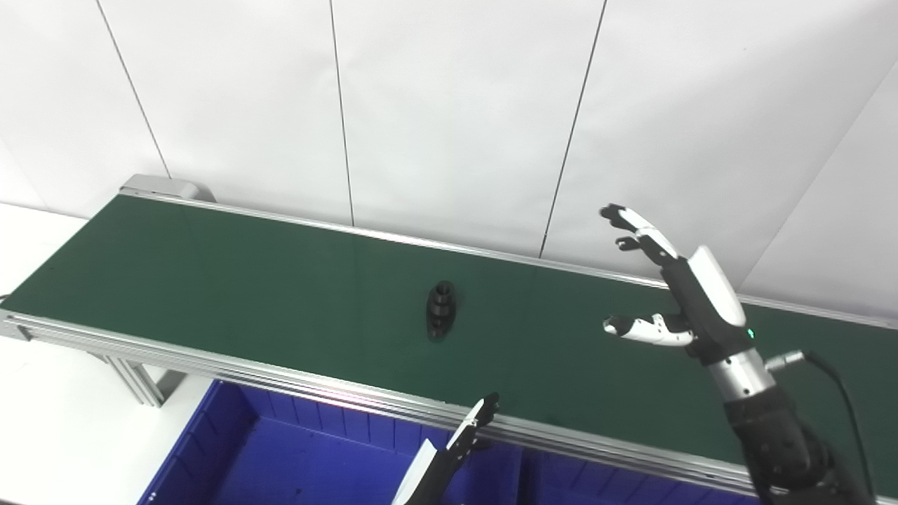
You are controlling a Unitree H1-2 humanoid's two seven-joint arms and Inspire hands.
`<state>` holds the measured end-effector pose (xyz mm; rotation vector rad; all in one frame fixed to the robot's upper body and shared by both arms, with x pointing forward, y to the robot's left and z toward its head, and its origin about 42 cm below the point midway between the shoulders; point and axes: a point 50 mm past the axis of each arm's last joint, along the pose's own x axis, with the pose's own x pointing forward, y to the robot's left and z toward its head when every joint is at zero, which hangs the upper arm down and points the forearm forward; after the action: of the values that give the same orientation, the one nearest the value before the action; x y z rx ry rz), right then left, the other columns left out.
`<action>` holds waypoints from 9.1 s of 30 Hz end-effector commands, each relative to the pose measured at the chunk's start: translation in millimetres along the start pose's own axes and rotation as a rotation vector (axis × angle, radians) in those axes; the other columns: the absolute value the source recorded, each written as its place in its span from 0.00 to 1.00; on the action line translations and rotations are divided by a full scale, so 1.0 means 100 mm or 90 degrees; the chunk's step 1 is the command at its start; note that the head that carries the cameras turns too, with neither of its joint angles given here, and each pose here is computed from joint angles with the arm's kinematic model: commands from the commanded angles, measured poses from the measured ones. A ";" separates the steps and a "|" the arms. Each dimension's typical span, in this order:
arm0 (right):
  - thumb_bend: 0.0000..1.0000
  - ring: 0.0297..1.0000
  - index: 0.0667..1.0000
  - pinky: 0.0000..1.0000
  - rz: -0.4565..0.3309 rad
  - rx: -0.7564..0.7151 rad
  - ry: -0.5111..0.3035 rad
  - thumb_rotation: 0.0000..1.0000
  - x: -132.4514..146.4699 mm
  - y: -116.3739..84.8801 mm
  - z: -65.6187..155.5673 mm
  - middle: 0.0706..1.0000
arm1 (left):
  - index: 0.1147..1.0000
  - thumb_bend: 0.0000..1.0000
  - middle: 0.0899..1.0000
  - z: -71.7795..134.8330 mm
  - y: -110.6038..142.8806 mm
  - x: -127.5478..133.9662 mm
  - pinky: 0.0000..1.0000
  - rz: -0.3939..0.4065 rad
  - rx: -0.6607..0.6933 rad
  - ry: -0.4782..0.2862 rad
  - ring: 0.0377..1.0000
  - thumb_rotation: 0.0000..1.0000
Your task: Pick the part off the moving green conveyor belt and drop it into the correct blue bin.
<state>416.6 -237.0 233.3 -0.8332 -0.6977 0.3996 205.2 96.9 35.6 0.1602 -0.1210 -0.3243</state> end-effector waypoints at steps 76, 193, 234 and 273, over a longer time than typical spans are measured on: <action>0.88 0.48 0.79 0.34 0.222 -0.385 0.430 0.94 0.84 1.16 -0.23 0.64 | 0.98 0.97 0.97 0.32 -0.25 0.19 0.85 0.015 -0.031 -0.067 0.97 0.84; 0.52 0.41 0.45 0.31 0.377 -0.239 0.342 0.00 0.38 0.23 0.65 0.48 | 1.00 0.92 0.98 0.48 -0.21 0.09 0.94 0.024 -0.029 -0.071 1.00 0.88; 0.51 0.35 0.50 0.23 0.475 -0.207 0.483 0.00 -0.75 0.38 1.07 0.41 | 1.00 0.93 0.97 0.87 0.62 -0.03 0.89 0.036 -0.019 -0.073 0.97 0.96; 0.89 0.70 0.81 0.60 -0.037 0.314 0.319 1.00 -1.48 1.25 1.15 0.79 | 1.00 0.90 0.99 0.79 0.41 -0.07 0.92 0.023 -0.008 -0.063 1.00 0.97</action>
<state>222.9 -184.3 125.4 -0.4788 -0.0547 0.3059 200.7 129.5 113.7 0.1330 -0.1624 -0.3012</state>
